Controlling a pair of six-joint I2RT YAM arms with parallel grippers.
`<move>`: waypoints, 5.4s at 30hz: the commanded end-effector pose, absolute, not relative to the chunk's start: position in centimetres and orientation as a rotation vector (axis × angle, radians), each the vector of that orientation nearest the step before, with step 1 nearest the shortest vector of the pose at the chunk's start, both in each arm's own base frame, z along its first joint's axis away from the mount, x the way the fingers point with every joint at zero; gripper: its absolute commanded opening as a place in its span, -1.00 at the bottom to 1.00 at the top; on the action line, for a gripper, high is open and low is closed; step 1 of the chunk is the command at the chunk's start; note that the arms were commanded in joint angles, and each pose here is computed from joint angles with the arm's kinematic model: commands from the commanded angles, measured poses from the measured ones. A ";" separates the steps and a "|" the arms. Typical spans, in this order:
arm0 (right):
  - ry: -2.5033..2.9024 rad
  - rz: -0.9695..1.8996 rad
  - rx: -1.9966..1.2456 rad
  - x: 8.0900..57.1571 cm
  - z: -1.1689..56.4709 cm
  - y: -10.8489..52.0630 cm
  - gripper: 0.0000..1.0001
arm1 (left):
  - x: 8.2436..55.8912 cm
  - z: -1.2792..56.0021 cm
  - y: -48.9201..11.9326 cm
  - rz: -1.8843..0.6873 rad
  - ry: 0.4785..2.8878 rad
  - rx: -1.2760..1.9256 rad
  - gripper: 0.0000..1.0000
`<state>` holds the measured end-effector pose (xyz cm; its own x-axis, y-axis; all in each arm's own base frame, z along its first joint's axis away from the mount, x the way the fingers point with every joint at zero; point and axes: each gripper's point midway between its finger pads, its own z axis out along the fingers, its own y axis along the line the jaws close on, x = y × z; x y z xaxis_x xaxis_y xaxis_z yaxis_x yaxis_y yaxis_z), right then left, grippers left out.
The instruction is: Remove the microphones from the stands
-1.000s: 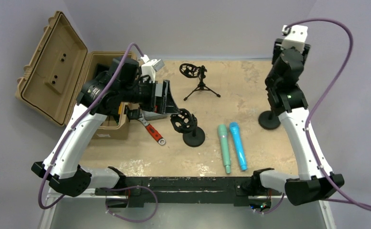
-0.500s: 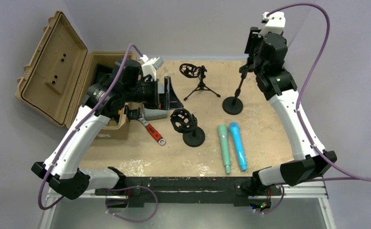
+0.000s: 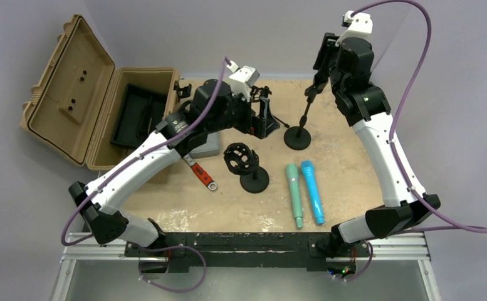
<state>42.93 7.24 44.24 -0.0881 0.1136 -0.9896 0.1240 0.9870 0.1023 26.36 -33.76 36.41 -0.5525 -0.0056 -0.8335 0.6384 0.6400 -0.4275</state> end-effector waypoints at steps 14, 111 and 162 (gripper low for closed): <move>1.733 0.099 0.319 42.8 45.3 8.3 -1.00 | 38.1 36.8 -44.5 -0.765 1.445 0.524 0.82; 2.752 -0.305 0.494 28.1 8.5 0.3 -1.00 | 21.7 37.4 -27.0 -0.872 1.820 0.325 0.63; 2.197 -0.013 0.725 36.0 22.0 -4.3 0.58 | 23.2 40.9 -27.7 -0.903 1.788 0.360 0.63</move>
<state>34.72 -6.77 19.67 -0.5158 0.5184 -0.6820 0.6332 0.7669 0.1041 23.37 -27.73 38.57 -0.4235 -0.1242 -0.8973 0.6076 0.6958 -0.3830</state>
